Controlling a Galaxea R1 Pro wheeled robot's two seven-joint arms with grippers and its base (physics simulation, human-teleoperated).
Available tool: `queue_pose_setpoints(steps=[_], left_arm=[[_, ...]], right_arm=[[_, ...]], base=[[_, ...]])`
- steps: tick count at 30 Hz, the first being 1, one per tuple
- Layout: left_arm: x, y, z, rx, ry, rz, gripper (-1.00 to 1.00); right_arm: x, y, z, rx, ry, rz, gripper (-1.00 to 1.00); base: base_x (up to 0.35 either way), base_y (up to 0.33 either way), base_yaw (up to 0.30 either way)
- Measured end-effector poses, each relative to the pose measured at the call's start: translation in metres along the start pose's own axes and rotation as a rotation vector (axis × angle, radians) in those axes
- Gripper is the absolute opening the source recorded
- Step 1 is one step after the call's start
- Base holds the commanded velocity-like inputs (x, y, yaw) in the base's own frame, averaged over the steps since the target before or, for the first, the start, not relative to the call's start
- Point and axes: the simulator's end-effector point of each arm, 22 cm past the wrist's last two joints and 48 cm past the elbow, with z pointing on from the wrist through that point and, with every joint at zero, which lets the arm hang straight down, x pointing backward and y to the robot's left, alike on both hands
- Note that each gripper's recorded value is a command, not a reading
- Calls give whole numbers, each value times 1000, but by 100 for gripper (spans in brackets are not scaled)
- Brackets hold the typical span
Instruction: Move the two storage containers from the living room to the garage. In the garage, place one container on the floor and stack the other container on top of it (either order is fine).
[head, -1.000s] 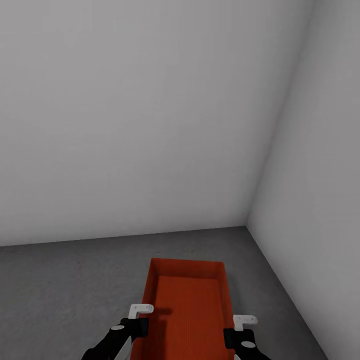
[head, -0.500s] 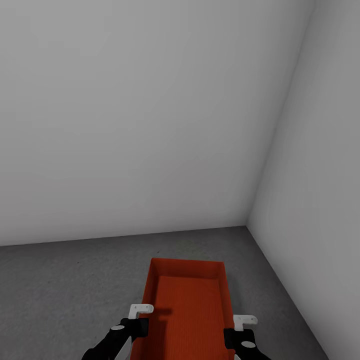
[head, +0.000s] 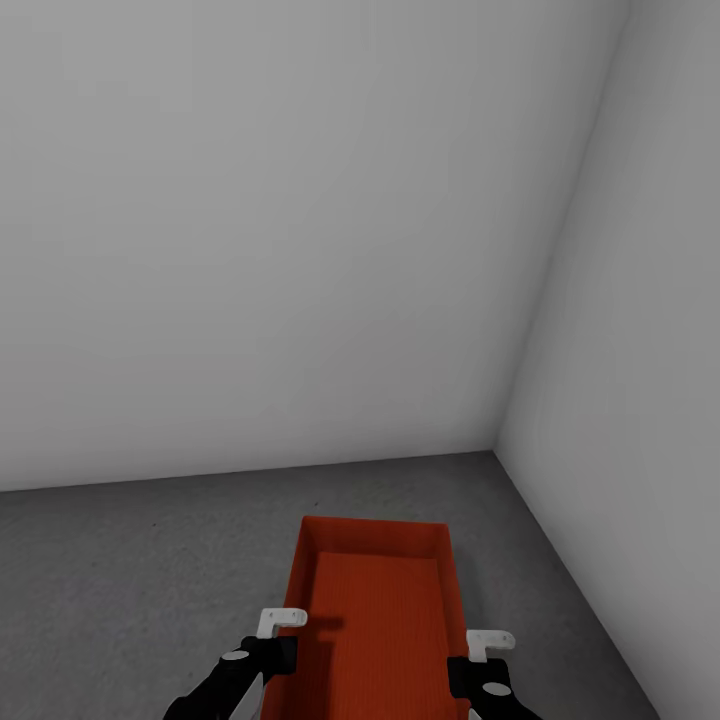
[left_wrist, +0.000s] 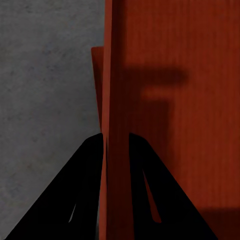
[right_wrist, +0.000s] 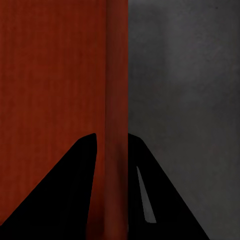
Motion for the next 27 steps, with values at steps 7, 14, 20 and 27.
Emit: queue_pose_setpoints(steps=[7, 14, 20, 27], left_arm=[[2, 1, 7, 0, 0, 0, -100], [4, 2, 14, 0, -2, 0, -100], [6, 2, 21, 0, -2, 0, -100], [8, 3, 29, 0, -2, 0, -100]], right_arm=[[2, 1, 7, 0, 0, 0, -100], [4, 2, 14, 0, -1, -1, -100], [6, 2, 21, 0, -2, 1, -100], [9, 3, 28, 0, -2, 0, -100]], base=[[0, 0, 0], [0, 0, 0], [0, 0, 0], [0, 0, 0]])
